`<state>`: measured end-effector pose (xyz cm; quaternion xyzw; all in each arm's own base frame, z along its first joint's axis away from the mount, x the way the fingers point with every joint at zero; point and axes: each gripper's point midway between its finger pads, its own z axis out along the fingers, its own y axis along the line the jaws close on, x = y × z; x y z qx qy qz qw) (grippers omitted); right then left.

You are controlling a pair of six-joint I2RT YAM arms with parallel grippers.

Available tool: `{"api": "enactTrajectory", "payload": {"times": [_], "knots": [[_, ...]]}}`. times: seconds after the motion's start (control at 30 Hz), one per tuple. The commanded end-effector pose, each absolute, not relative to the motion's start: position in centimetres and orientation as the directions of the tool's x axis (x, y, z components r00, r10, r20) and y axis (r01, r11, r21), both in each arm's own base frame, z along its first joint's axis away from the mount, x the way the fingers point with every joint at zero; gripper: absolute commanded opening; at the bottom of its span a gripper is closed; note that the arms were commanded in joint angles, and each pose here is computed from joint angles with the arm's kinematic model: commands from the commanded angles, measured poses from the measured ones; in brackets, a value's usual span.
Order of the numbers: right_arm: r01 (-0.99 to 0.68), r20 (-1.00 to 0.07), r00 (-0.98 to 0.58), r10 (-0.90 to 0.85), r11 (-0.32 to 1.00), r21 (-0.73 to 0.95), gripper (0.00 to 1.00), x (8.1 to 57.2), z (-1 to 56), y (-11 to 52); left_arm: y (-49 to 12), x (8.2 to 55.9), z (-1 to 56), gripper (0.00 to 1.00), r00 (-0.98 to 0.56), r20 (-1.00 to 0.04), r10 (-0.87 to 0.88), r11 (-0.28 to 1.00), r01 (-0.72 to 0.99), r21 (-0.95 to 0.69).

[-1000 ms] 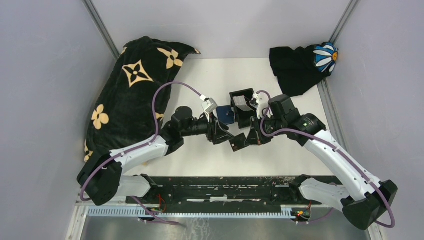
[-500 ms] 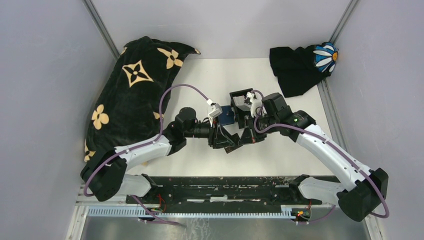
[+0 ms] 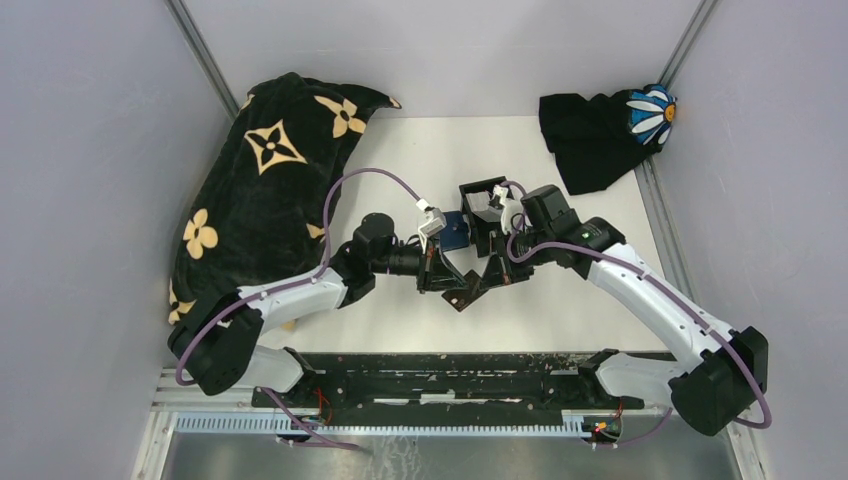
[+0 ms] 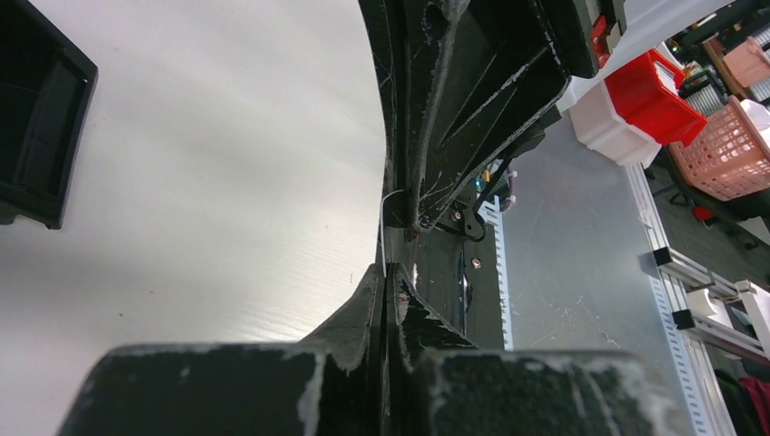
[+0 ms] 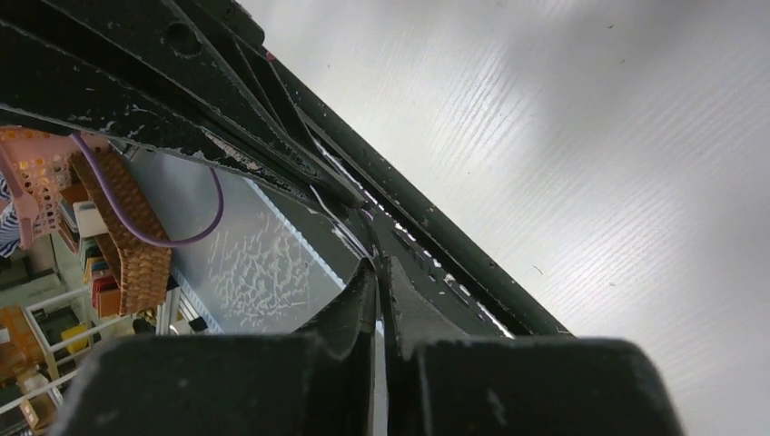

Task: Put the credit cards into the card holder
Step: Pick up the credit card from the storage box.

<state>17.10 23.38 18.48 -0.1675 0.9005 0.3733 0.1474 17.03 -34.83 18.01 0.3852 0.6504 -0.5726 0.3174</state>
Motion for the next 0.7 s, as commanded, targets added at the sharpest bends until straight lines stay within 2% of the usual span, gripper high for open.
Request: {"api": "enactTrajectory", "payload": {"times": [0.0,0.13,0.2,0.4,0.67], "knots": [[-0.464,-0.524,-0.844,-0.114,0.645,0.607,0.11,20.6,20.9,24.6,-35.5,17.9,18.8,0.03,-0.469,-0.875,0.121,0.071,0.883,-0.463],[-0.454,-0.601,-0.796,-0.065,0.720,0.524,0.45,22.9,20.7,23.5,-34.3,22.3,17.5,0.03,-0.459,-0.887,0.052,0.347,0.841,-0.414],[-0.450,-0.629,-0.776,-0.052,0.744,0.493,0.49,24.2,20.6,23.4,-33.2,24.4,17.3,0.03,-0.453,-0.892,0.002,0.474,0.786,-0.398],[-0.416,-0.673,-0.739,-0.028,0.804,0.424,0.47,28.6,19.7,23.9,-31.5,28.4,16.8,0.03,-0.441,-0.891,-0.109,0.661,0.637,-0.397],[-0.419,-0.690,-0.716,-0.110,0.858,0.298,0.23,33.9,17.1,26.9,-29.0,32.0,15.9,0.03,-0.427,-0.873,-0.234,0.786,0.446,-0.429]]}}
